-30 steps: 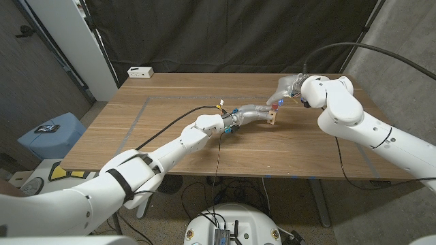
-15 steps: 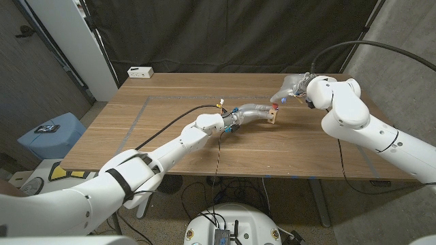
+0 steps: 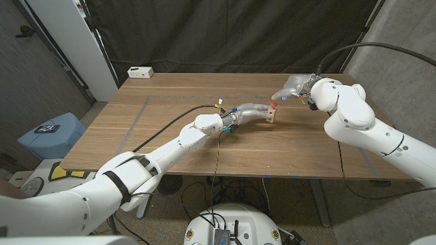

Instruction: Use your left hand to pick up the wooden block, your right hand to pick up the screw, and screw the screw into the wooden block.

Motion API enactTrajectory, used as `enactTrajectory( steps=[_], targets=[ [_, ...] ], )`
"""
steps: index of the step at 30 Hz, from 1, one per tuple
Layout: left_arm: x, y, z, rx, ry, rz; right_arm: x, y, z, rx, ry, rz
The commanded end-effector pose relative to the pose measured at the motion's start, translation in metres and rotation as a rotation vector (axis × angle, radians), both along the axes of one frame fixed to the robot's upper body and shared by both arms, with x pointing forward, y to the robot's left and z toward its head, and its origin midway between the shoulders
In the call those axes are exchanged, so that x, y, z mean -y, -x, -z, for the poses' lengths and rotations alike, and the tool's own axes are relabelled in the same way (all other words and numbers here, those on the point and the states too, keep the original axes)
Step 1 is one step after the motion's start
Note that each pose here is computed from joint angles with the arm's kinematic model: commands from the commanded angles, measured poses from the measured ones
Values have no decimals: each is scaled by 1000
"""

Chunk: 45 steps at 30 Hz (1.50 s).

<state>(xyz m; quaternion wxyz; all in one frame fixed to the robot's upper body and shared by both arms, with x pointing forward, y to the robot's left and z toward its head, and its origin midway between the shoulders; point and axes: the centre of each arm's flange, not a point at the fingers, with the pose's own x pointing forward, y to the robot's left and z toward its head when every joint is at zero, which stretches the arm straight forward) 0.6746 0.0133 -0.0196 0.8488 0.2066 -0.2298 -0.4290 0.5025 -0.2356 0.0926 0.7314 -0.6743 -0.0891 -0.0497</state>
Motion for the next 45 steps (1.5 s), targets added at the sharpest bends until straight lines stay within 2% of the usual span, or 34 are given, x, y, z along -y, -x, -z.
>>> enactTrajectory(
  steps=[1,6,18,22,29,37,45],
  targets=[
    [-6,1,-5,18,19,-14,7,4,7,40,-111,-5],
    [-7,1,-7,26,23,-14,12,4,11,35,-169,-18],
    [-4,3,-11,43,20,-5,23,6,25,80,-346,-67],
    [-3,4,-12,49,25,-4,24,7,29,91,-388,-74],
    [-3,5,-12,62,34,-7,28,7,39,119,-534,-126],
    [-4,7,-12,64,36,-12,28,8,48,158,-610,-150],
    [-7,8,-11,66,44,-17,28,8,59,193,-735,-185]
  ],
)
